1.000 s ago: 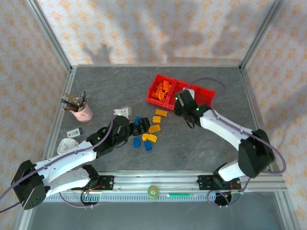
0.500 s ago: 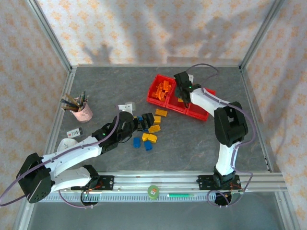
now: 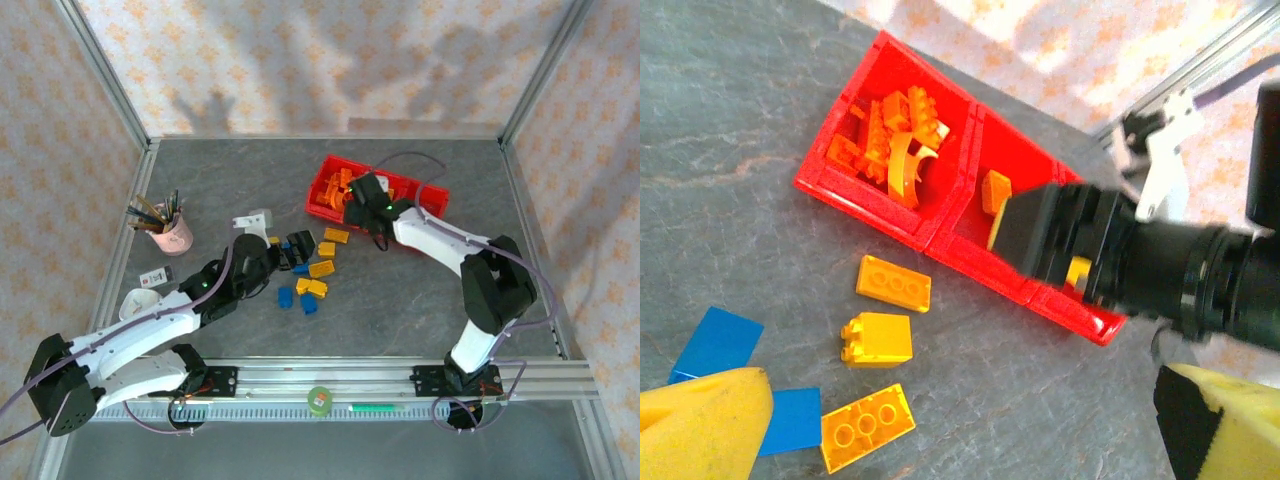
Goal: Sort the legos into containers by color
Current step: Pick up the lego from the center of the table.
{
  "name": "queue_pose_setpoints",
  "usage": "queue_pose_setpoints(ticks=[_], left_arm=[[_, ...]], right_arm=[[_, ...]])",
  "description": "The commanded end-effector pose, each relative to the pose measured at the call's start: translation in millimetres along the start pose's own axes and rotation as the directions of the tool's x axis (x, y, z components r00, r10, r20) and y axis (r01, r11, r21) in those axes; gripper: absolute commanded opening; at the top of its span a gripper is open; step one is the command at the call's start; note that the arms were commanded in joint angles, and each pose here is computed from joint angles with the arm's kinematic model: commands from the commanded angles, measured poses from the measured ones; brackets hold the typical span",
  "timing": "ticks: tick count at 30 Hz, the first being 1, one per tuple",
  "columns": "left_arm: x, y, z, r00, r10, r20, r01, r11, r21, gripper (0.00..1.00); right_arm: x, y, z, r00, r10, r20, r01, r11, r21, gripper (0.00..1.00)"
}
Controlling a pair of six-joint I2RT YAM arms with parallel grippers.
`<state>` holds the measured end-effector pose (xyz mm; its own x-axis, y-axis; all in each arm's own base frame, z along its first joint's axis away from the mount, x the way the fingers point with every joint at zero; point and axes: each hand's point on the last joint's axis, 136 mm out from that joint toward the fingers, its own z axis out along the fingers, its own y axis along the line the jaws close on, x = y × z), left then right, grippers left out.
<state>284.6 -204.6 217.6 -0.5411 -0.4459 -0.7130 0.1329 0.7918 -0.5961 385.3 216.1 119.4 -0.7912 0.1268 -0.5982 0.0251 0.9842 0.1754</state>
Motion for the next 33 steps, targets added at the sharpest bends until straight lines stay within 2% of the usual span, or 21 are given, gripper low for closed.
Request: queue_pose_setpoints(ticks=[1,6,9,17,22,33], left_arm=[[4.0,19.4,-7.6,1.000,0.014,0.007,-0.013,0.998,-0.067,0.99],[7.2,31.4,-16.7,1.000,-0.003,0.016,0.005,0.996,-0.087,0.99],[9.6,36.4,-21.3,1.000,-0.015,0.017,0.017,0.996,-0.090,0.99],[12.1,46.1,-28.2,1.000,-0.022,0.019,0.024,0.994,-0.111,0.99],[14.6,49.9,-30.4,1.000,-0.017,0.009,0.018,0.992,-0.125,0.99],[17.3,46.9,-29.6,1.000,-0.018,-0.005,0.017,0.994,-0.104,0.99]], right_arm=[[22.9,17.5,-5.2,0.999,0.031,-0.031,-0.032,0.999,-0.026,0.71],[53.4,51.0,-0.7,0.998,0.022,-0.066,-0.027,0.997,-0.069,0.79],[64.5,57.8,6.4,0.995,0.057,-0.083,-0.061,0.997,-0.053,0.83],[79.8,60.8,35.1,0.994,0.060,-0.096,-0.056,0.998,0.037,0.85],[83.7,69.6,49.8,0.992,0.050,-0.112,-0.048,0.999,0.023,0.79],[84.4,69.7,58.1,0.994,0.022,-0.103,-0.019,0.999,0.035,0.53]])
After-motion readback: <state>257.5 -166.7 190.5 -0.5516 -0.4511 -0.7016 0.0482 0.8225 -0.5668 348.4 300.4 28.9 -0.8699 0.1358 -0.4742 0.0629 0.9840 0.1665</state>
